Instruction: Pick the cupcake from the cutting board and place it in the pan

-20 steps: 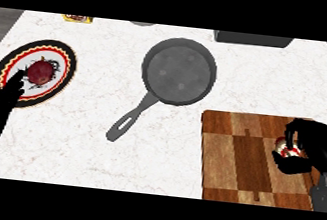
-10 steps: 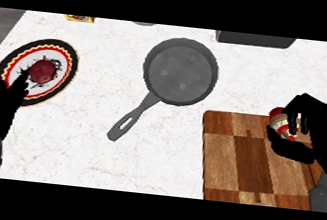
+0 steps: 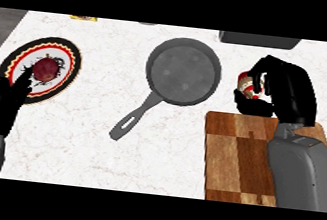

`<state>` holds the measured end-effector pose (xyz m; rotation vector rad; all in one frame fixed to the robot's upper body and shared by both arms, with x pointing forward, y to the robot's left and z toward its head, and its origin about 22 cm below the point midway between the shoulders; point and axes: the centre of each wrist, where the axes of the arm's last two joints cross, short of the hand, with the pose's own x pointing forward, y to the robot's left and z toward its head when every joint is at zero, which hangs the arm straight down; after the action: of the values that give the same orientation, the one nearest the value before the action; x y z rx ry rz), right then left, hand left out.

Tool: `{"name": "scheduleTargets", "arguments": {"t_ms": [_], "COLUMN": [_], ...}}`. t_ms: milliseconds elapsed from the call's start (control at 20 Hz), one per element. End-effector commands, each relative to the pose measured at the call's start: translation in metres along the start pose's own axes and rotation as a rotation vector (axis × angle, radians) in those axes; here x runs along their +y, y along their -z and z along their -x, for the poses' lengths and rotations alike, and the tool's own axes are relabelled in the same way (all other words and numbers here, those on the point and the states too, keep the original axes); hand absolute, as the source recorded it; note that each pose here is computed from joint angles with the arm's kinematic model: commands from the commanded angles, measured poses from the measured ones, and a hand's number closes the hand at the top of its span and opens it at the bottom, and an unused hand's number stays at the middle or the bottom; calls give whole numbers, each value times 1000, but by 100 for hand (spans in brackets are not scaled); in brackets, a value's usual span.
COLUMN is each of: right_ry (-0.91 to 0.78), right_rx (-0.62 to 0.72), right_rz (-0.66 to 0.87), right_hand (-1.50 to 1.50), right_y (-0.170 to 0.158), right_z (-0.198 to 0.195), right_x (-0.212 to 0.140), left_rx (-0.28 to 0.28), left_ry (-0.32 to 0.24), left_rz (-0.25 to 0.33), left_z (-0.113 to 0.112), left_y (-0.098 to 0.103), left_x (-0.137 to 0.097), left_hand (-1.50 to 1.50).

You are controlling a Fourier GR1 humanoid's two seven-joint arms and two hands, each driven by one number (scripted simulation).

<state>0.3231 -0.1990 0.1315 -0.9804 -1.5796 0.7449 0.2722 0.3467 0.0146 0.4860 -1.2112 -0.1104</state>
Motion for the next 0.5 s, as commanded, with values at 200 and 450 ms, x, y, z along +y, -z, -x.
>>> {"name": "scheduleTargets", "arguments": {"t_ms": [200,450], "right_ry": [127,123], "right_rx": [76,99], "right_rz": [-22,-74], "right_hand": [150,150], "right_y": [64,85], "right_z": [-24,-36], "right_x": [53,88], "left_rx": [-20,-24], "left_ry": [4,19], "left_rz": [20,21], "left_z": [-14,-8], "left_y": [-8,-6], "left_x": [1,-8], "left_hand": [0,0]}}
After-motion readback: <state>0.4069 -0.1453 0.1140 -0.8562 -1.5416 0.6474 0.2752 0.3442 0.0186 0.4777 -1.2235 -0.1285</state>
